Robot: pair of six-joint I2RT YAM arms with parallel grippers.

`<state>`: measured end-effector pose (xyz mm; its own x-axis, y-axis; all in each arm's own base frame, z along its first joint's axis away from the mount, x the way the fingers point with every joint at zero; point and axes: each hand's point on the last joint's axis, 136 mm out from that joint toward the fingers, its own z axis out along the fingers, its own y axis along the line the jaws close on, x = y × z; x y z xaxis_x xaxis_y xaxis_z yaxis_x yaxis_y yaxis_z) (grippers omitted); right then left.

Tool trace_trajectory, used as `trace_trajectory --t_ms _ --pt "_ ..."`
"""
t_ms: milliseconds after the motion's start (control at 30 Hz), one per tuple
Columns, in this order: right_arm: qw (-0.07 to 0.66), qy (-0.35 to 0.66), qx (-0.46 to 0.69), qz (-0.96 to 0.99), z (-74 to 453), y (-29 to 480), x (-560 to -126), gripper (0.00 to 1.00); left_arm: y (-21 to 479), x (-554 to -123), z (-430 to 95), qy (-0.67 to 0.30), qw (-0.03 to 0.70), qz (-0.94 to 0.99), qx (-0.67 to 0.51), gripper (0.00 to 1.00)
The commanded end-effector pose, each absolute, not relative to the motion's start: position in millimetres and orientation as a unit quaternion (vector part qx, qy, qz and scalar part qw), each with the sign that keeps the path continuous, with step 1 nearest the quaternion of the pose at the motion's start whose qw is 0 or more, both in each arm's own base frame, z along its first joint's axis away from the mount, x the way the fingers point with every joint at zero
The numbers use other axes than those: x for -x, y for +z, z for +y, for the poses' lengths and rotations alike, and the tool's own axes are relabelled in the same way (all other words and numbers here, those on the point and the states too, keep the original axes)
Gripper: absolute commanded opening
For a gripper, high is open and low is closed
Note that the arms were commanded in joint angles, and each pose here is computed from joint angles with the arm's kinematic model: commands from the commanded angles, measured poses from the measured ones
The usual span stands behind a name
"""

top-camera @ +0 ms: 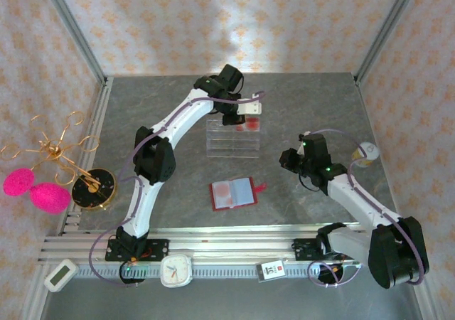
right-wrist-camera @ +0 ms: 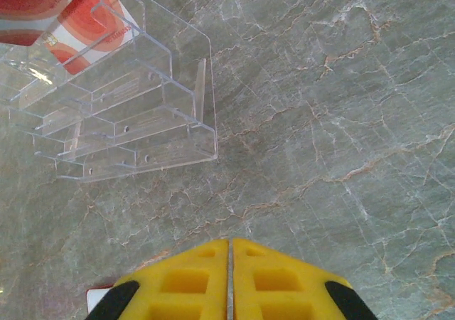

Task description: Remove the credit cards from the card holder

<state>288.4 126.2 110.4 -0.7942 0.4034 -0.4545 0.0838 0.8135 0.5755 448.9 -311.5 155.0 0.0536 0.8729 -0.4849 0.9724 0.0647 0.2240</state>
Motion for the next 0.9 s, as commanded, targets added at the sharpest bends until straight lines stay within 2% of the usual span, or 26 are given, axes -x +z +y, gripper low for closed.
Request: trace_trajectory --t_ms 0,800,833,867 --pt "0.316 0.273 -0.129 0.899 125 123 -299 0.09 155 -452 -310 -0.088 0.269 0.677 -0.679 0.0" --pt "0.313 0.277 -0.127 0.899 126 120 -298 0.09 146 -454 -313 -0.073 0.271 0.687 -0.671 0.0" --pt "0.313 0.278 -0.127 0.899 126 121 -297 0.09 147 -455 -313 -0.07 0.274 0.689 -0.667 0.02" --pt "0.313 0.278 -0.127 0.899 126 121 -297 0.1 149 -458 -314 -0.067 0.28 0.692 -0.663 0.09"
